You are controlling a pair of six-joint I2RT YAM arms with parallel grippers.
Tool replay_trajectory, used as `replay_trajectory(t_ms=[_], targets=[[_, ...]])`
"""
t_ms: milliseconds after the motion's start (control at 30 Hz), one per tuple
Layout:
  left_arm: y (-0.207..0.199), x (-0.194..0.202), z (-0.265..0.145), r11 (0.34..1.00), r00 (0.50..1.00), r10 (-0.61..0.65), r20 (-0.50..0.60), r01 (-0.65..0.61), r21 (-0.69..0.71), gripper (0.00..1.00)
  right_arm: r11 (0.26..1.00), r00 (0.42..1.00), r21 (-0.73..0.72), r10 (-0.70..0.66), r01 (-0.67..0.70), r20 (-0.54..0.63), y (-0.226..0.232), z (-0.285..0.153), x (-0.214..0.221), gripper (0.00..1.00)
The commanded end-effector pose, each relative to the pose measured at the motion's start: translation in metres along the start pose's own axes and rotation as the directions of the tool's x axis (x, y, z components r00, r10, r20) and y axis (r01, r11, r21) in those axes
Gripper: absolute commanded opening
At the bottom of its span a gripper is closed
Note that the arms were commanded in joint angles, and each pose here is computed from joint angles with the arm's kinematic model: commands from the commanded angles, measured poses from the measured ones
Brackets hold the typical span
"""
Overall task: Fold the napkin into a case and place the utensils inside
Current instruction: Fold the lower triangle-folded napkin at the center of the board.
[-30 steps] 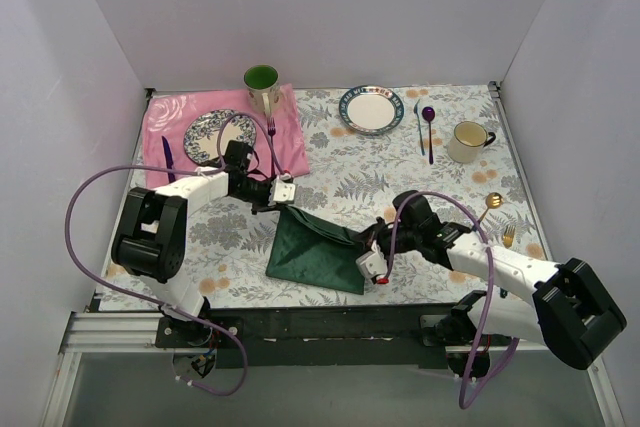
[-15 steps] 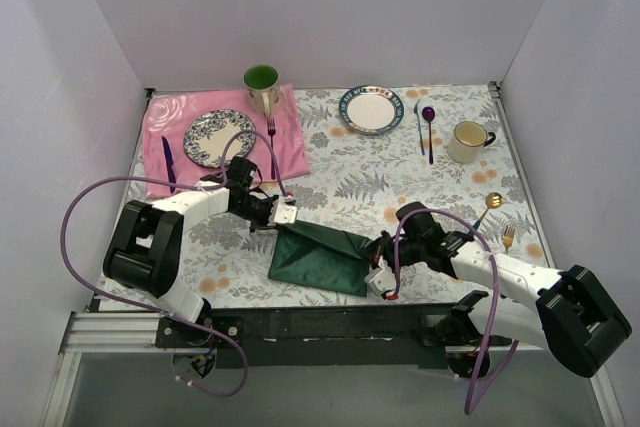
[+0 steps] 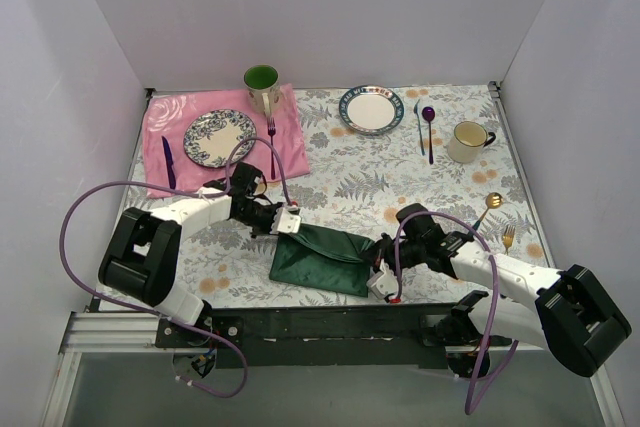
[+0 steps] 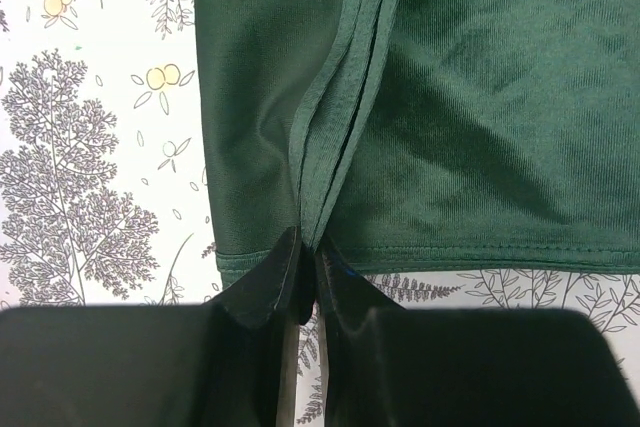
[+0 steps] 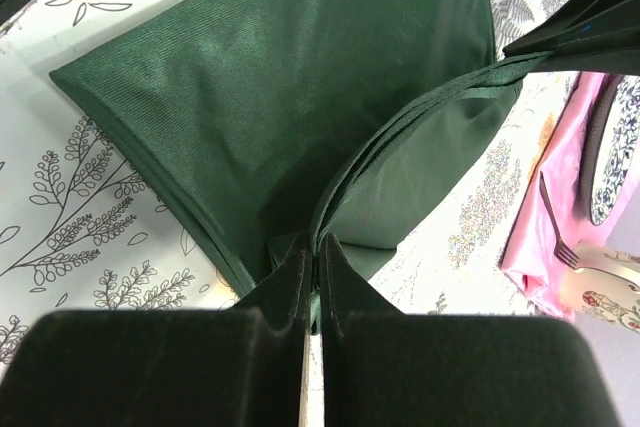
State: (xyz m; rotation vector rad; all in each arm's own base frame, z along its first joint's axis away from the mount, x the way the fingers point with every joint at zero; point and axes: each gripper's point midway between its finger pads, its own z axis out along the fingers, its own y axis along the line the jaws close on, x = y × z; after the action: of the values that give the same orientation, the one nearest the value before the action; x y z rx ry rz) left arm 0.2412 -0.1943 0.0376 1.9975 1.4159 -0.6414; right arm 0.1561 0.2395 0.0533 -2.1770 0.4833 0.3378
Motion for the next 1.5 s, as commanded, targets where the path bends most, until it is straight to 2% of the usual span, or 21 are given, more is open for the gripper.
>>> replay_trajectory(t_ms=[0, 133, 200, 233, 267, 367, 400, 533, 667, 767, 800, 867, 933, 1000, 1033, 1200, 1267, 1467], targets=[[0.001, -0.005, -0.005, 0.999, 1.0, 0.029, 0.0, -0.029, -0.02, 0.04, 0.999, 0.999, -0.022, -0.026, 0.026, 0.032, 0.007, 0.002, -0.007, 0.01], [0.0, -0.008, -0.004, 0.999, 1.0, 0.028, 0.004, -0.028, -0.016, 0.06, 0.999, 0.999, -0.027, -0.033, 0.034, 0.035, 0.009, 0.002, -0.007, 0.05], [-0.002, -0.008, -0.002, 1.0, 1.0, 0.029, 0.003, -0.029, -0.01, 0.08, 0.999, 0.999, -0.03, -0.035, 0.036, 0.035, 0.009, 0.003, -0.007, 0.11], [-0.003, -0.009, -0.002, 0.999, 0.999, 0.034, 0.003, -0.034, -0.007, 0.08, 0.999, 0.999, -0.031, -0.038, 0.039, 0.034, 0.009, 0.002, -0.007, 0.16], [-0.004, -0.009, -0.001, 0.999, 0.999, 0.034, 0.001, -0.034, -0.005, 0.11, 0.999, 0.999, -0.03, -0.038, 0.039, 0.033, 0.008, 0.002, -0.007, 0.31], [-0.006, -0.01, -0.001, 1.0, 1.0, 0.029, 0.001, -0.029, 0.001, 0.19, 0.999, 0.999, -0.022, -0.034, 0.035, 0.036, 0.004, -0.001, -0.01, 0.54], [-0.007, -0.011, -0.001, 1.0, 1.0, 0.031, 0.003, -0.031, 0.001, 0.21, 0.999, 0.999, -0.018, -0.033, 0.034, 0.036, 0.003, -0.002, -0.011, 0.57], [-0.009, -0.014, -0.002, 0.999, 0.999, 0.037, 0.007, -0.037, 0.005, 0.25, 1.0, 1.0, 0.005, -0.019, 0.019, 0.012, -0.009, -0.016, -0.018, 0.64], [-0.014, -0.012, -0.003, 0.999, 0.999, 0.048, -0.002, -0.048, 0.015, 0.24, 0.998, 1.0, 0.059, 0.027, -0.027, 0.004, -0.025, -0.03, -0.026, 0.65], [-0.015, -0.012, -0.003, 0.999, 0.999, 0.051, -0.001, -0.051, 0.016, 0.23, 0.984, 0.994, 0.147, 0.106, -0.105, -0.004, -0.047, -0.04, -0.028, 0.65], [-0.015, -0.013, -0.003, 0.998, 0.999, 0.055, 0.002, -0.055, 0.014, 0.22, 0.968, 0.982, 0.166, 0.19, -0.188, 0.005, -0.051, -0.042, -0.028, 0.65], [-0.014, -0.014, -0.003, 0.998, 0.999, 0.054, 0.005, -0.054, 0.013, 0.22, 0.94, 0.963, 0.218, 0.269, -0.262, -0.004, -0.069, -0.049, -0.024, 0.61], [-0.015, -0.016, -0.002, 0.998, 0.998, 0.056, 0.008, -0.056, 0.016, 0.2, 0.87, 0.892, 0.214, 0.453, -0.444, 0.007, -0.068, -0.046, -0.018, 0.56], [-0.015, -0.016, -0.001, 0.998, 0.998, 0.058, 0.009, -0.058, 0.018, 0.2, 0.795, 0.819, 0.229, 0.573, -0.561, 0.015, -0.079, -0.046, -0.012, 0.54], [-0.015, -0.016, -0.001, 0.998, 0.998, 0.058, 0.008, -0.058, 0.018, 0.19, 0.733, 0.756, 0.227, 0.655, -0.641, 0.019, -0.078, -0.045, -0.01, 0.53], [-0.017, -0.015, -0.001, 0.998, 0.998, 0.063, 0.002, -0.063, 0.019, 0.19, 0.525, 0.542, 0.191, 0.839, -0.829, 0.046, -0.078, -0.036, -0.005, 0.43], [-0.018, -0.015, -0.001, 0.998, 0.998, 0.061, 0.003, -0.061, 0.019, 0.19, 0.47, 0.485, 0.175, 0.873, -0.865, 0.054, -0.074, -0.033, -0.006, 0.41], [-0.017, -0.015, -0.001, 0.998, 0.998, 0.062, 0.003, -0.062, 0.015, 0.19, 0.371, 0.379, 0.139, 0.925, -0.918, 0.04, -0.058, -0.025, -0.004, 0.43]])
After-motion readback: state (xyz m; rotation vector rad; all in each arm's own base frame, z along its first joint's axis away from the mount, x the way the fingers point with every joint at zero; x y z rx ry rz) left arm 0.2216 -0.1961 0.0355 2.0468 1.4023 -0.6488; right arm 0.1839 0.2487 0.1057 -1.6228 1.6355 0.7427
